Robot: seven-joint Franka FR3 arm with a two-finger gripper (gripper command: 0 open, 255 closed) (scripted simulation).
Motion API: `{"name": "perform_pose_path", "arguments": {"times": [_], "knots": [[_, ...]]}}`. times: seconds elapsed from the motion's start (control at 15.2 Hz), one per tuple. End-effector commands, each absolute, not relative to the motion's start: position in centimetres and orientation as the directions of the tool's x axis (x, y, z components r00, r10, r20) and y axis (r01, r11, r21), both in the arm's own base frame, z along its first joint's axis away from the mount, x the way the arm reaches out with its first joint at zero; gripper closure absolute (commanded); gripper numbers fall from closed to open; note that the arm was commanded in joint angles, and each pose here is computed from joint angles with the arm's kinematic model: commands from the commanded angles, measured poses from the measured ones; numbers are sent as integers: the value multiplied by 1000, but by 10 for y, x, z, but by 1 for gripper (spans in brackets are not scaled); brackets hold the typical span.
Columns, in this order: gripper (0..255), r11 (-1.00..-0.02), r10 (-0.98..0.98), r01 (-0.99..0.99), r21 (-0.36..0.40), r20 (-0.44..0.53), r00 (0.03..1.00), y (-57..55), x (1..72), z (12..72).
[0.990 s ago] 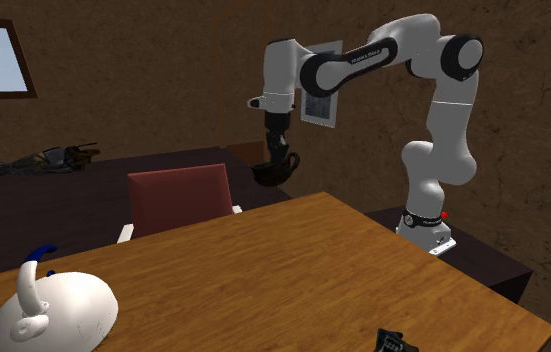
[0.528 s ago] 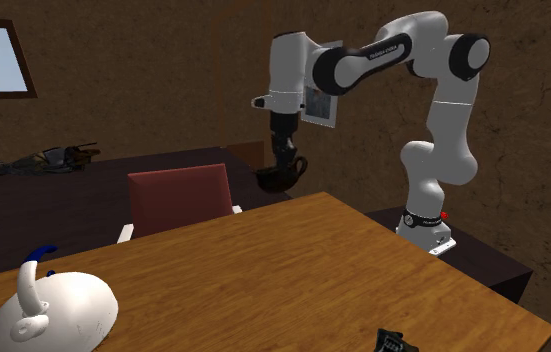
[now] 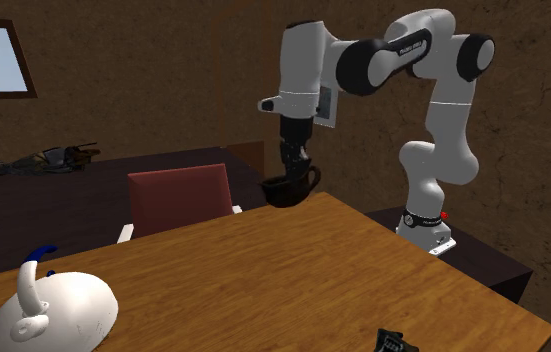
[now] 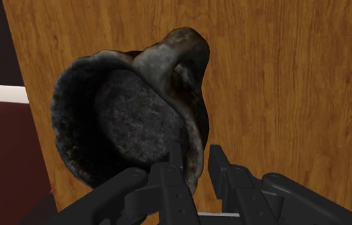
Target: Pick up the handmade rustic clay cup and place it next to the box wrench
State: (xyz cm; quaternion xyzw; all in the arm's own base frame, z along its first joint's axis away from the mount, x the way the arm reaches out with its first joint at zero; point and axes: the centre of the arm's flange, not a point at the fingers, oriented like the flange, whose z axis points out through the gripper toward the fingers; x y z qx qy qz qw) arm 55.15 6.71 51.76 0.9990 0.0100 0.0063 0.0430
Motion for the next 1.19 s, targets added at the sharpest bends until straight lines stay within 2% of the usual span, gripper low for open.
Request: {"name": "perform_pose_path", "arguments": {"times": [0.0, 0.59, 1.12], "knots": [[255, -996, 19, 18, 86, 13, 1000, 94, 551, 516], [255, -996, 19, 18, 86, 13, 1000, 220, 559, 517], [255, -996, 19, 18, 86, 13, 1000, 220, 559, 475]]}}
